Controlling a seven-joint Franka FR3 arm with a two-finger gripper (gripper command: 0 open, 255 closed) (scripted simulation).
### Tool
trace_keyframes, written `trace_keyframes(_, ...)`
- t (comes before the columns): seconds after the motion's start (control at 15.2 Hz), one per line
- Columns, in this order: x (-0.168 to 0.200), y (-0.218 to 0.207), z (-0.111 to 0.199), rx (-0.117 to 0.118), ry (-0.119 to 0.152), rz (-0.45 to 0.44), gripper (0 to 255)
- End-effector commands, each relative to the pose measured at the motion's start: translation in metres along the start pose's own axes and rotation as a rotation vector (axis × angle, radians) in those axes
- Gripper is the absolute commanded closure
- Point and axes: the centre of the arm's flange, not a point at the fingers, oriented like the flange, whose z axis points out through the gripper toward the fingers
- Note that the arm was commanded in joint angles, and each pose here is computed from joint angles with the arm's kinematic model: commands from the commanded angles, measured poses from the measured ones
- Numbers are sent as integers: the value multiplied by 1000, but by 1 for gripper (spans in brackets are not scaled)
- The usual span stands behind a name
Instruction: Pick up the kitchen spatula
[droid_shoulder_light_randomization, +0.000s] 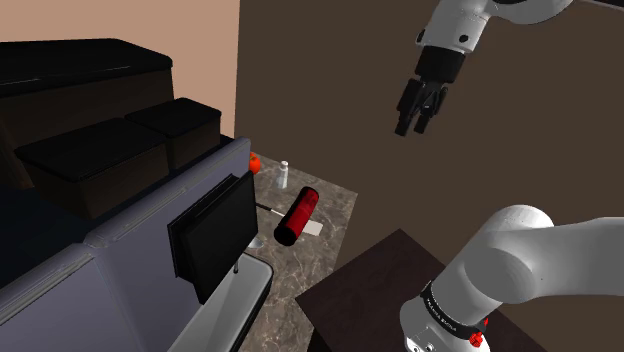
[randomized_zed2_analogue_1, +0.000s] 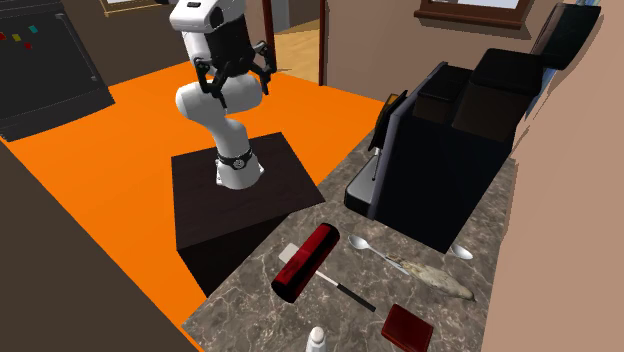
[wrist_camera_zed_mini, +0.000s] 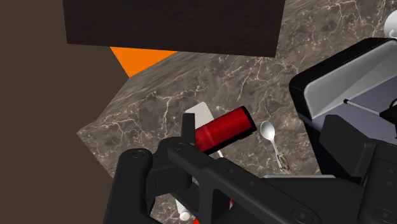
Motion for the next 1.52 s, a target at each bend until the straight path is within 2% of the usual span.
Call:
trace_keyframes(0.0, 0, 0, 0, 0, 0, 0, 0)
trace_keyframes(1.45, 163, -21, 230, -71, 83, -300, 0)
